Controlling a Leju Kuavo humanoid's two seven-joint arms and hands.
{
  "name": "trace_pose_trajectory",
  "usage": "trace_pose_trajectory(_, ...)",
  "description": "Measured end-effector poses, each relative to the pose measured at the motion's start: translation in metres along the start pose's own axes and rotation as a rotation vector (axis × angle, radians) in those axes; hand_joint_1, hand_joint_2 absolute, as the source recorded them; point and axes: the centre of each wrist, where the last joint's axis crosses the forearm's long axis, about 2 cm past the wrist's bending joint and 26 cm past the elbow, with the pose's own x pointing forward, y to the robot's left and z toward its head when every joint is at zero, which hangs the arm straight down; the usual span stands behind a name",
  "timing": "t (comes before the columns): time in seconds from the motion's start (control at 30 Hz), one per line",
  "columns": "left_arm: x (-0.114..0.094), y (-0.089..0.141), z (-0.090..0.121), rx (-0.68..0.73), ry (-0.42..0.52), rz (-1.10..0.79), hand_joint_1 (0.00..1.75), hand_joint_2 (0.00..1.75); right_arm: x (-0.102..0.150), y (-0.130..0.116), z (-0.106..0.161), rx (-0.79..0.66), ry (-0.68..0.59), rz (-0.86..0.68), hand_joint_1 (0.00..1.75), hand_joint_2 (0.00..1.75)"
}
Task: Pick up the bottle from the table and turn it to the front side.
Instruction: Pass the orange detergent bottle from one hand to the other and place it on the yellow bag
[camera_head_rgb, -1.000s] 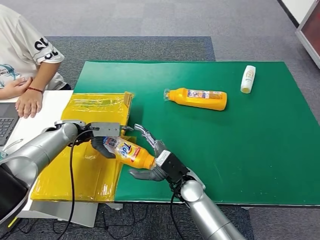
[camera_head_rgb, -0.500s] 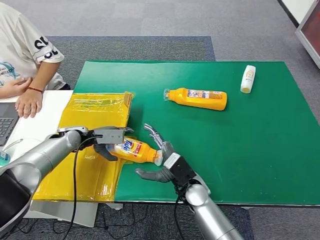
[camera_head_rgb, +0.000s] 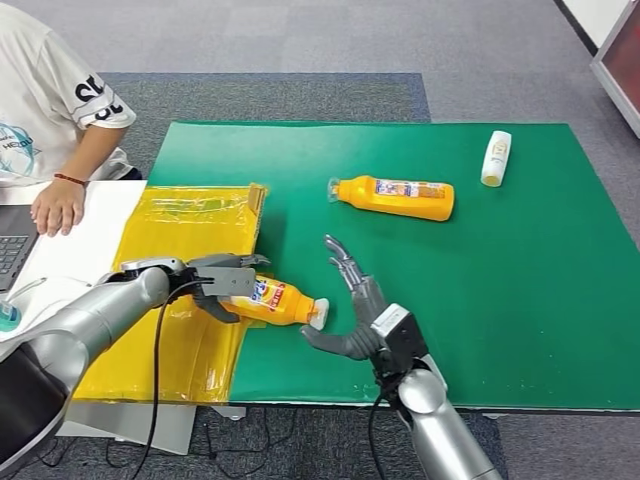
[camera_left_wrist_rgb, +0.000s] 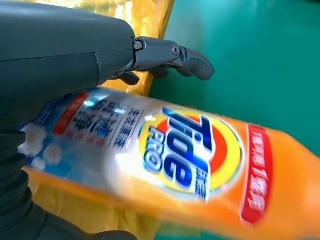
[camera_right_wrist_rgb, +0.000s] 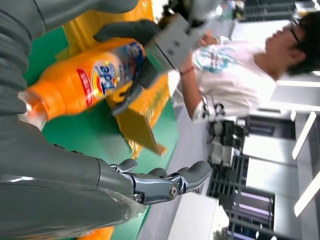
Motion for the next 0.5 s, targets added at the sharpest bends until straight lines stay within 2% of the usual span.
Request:
trace_pose_trajectory(0.13, 0.021, -0.014, -0.014, 0.131, 0.001, -0.125, 0.0, 1.75, 0.007, -0.016, 0.015, -0.056, -0.001, 0.013, 0.0, 1.75)
trace_pose_trajectory(0.23, 0.045, -0.029, -0.022, 0.255, -0.098, -0.215, 0.0, 1.75, 0.01, -0.023, 0.028, -0.094, 0.006, 0.042, 0.0, 1.75)
trace_pose_trajectory(0.3, 0.068, -0.045, -0.025, 0.369, -0.259, -0.276, 0.0, 1.75, 0.012, -0.026, 0.036, -0.114, 0.009, 0.059, 0.0, 1.75)
trace_pose_trajectory(0.37, 0.098, -0.07, -0.024, 0.465, -0.464, -0.286, 0.0, 1.75, 0.015, -0.028, 0.041, -0.127, 0.006, 0.069, 0.0, 1.75)
trace_pose_trajectory(0.43, 0.124, -0.092, -0.017, 0.527, -0.649, -0.203, 0.0, 1.75, 0.018, -0.028, 0.044, -0.133, 0.002, 0.071, 0.0, 1.75)
trace_pose_trajectory(0.5, 0.14, -0.104, -0.005, 0.582, -0.799, -0.075, 0.0, 1.75, 0.021, -0.029, 0.045, -0.135, -0.003, 0.071, 0.0, 1.75)
